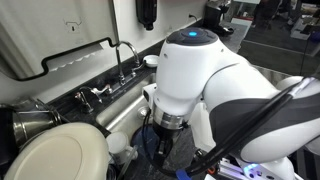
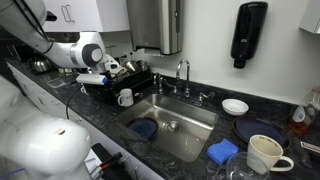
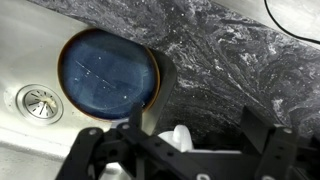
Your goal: Pick the cup and put it in the sink
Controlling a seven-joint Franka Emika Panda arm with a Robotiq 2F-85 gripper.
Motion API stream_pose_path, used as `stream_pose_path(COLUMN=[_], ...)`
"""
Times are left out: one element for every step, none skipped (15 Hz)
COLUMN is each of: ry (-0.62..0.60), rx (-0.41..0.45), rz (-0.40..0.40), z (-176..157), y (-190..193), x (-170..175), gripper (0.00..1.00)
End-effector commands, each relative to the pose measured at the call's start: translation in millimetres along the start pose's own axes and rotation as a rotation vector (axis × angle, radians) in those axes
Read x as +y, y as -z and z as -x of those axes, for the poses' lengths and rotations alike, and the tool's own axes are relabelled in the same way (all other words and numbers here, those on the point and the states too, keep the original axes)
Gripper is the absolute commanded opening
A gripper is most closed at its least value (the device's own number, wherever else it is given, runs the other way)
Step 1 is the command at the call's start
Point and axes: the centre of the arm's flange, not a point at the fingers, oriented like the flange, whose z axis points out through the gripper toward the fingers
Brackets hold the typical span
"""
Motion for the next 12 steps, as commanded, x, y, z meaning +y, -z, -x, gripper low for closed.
stream_pose_path(ry=[-0.032,-0.039,-0.048,-0.053,-0.044,-0.032,-0.009,0.013,0.037,0.059,0.077,0.095], rx=[0.054,0.068,0.084,0.103,0.135,0.164,0.194,0.219,0.241,0.253,0.263,0.272], rz=[0.014,0.015,0.020,0.023,0.025,0.024,0.021,0.018,0.011,0.007,0.006,0.009], z=[8,11,14,16,17,18,18,18,18,18,18,19], y=[-7,-7,-6,-5,-5,-4,-5,-5,-6,-8,-10,-13], x=[0,2,4,5,4,2,-2,-8,-13,-20,-25,-29], gripper=[1.00,1.00,1.00,1.00,1.00,1.00,1.00,1.00,1.00,1.00,1.00,1.00])
